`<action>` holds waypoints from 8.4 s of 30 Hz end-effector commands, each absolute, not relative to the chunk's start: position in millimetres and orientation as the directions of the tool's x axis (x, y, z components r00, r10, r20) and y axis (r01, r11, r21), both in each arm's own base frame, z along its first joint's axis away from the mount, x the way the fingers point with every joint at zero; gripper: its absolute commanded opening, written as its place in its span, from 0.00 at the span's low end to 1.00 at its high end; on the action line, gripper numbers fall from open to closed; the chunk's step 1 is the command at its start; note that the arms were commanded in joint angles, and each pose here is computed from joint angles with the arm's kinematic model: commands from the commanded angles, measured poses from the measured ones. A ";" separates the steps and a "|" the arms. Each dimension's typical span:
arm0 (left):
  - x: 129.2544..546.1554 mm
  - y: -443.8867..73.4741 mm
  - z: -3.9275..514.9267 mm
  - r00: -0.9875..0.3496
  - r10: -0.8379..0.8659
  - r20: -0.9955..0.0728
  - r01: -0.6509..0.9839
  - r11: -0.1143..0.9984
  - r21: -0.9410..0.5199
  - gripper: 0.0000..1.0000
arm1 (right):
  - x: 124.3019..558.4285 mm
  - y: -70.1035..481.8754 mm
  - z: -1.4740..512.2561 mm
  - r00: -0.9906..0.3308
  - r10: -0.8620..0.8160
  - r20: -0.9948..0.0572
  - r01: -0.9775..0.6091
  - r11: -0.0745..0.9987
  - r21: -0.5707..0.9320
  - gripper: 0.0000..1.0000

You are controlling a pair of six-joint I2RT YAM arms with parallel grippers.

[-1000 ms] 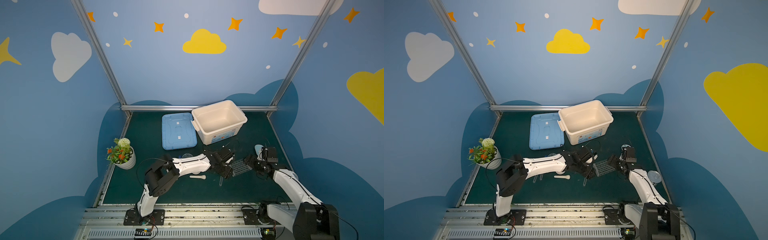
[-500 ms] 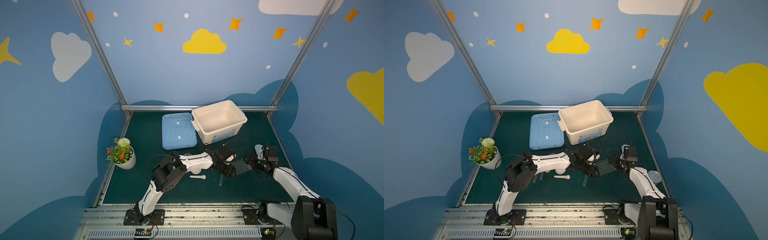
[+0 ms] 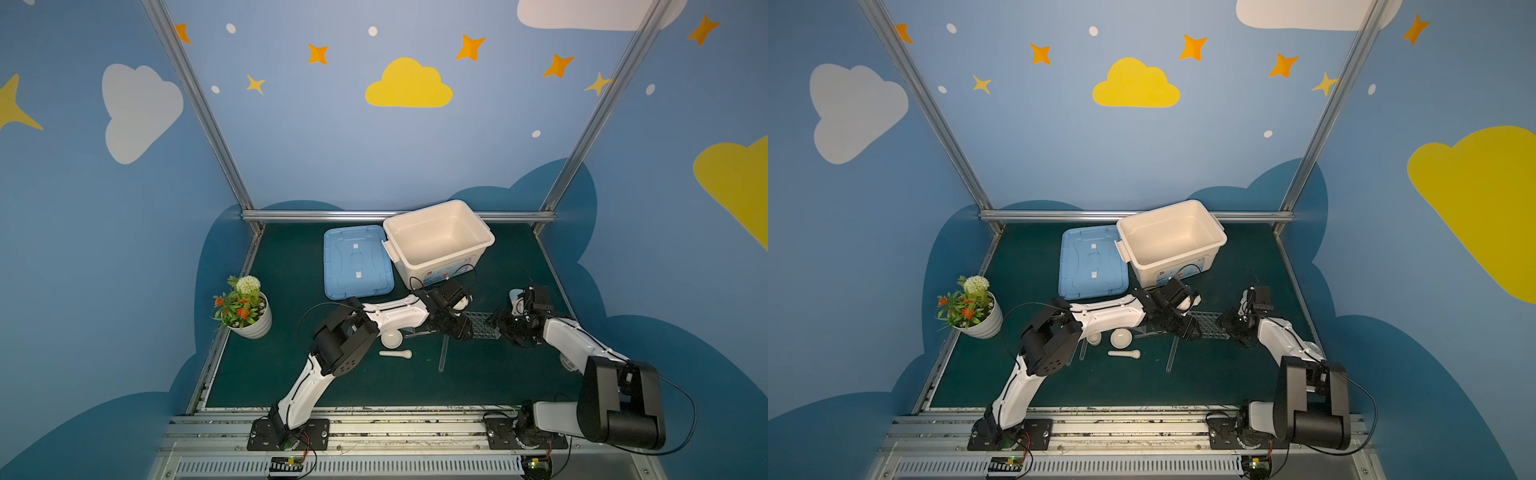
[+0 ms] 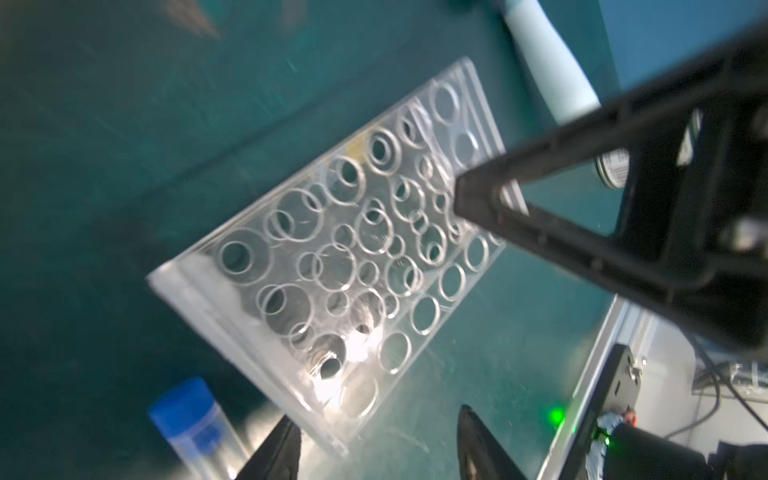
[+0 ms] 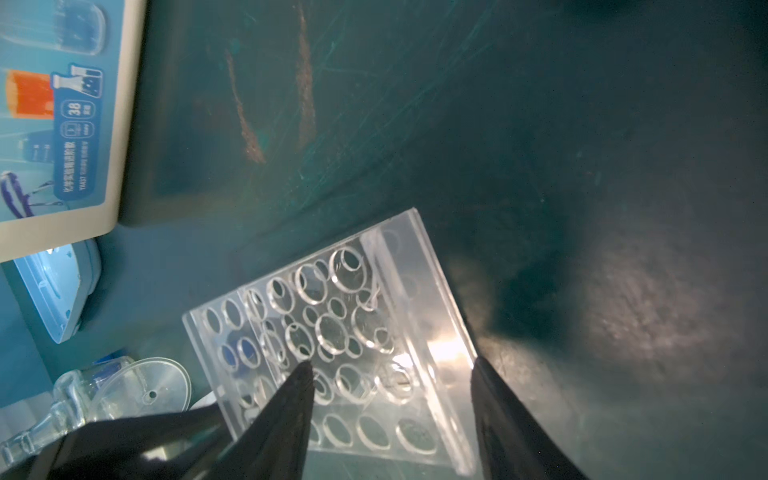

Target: Organize the chemistry lab equipment

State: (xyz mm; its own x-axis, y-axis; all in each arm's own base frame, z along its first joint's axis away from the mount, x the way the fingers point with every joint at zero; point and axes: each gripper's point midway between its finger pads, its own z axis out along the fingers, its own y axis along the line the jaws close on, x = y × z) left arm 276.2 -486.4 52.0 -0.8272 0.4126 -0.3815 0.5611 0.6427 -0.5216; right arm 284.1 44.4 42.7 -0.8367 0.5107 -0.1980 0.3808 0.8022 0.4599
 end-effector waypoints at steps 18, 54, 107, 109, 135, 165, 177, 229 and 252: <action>279.7 -495.2 71.6 -0.805 0.412 -0.428 0.593 0.603 -0.534 0.60 | 276.7 43.9 49.4 -0.848 0.502 -0.172 0.381 0.801 0.462 0.70; 248.6 -412.8 30.1 -0.812 0.474 -0.340 0.558 0.801 -0.216 0.74 | 270.5 38.2 80.5 -0.837 0.474 -0.273 0.326 0.833 0.446 0.80; 221.8 -409.0 -1.2 -0.764 0.604 -0.227 0.641 0.749 -0.167 0.10 | 274.6 36.7 86.3 -0.843 0.444 -0.305 0.290 0.851 0.438 0.83; 222.9 -407.9 -0.7 -0.770 0.596 -0.229 0.634 0.754 -0.171 0.09 | 274.2 36.8 86.8 -0.842 0.444 -0.306 0.289 0.850 0.441 0.82; 262.3 -406.3 111.4 -0.700 0.499 -0.510 0.652 0.738 -0.173 0.09 | 277.6 118.6 129.6 -0.900 0.322 -0.293 -0.001 0.670 0.742 0.69; 245.7 -437.0 119.9 -0.666 0.508 -0.546 0.713 0.649 -0.265 0.07 | 296.9 150.9 127.1 -0.921 0.323 -0.217 0.002 0.561 0.828 0.44; 245.0 -438.5 113.4 -0.668 0.510 -0.541 0.713 0.647 -0.271 0.07 | 292.7 155.8 128.8 -0.927 0.310 -0.210 -0.008 0.546 0.838 0.28; 277.6 -332.1 145.9 -0.682 0.178 -0.710 0.476 0.845 -0.245 1.00 | 302.0 38.1 216.2 -0.420 0.125 -0.899 0.071 0.992 0.105 0.10; 275.6 -337.4 145.4 -0.698 0.165 -0.696 0.476 0.834 -0.279 1.00 | 329.1 43.0 205.3 -0.366 0.068 -0.928 0.101 0.994 0.033 0.10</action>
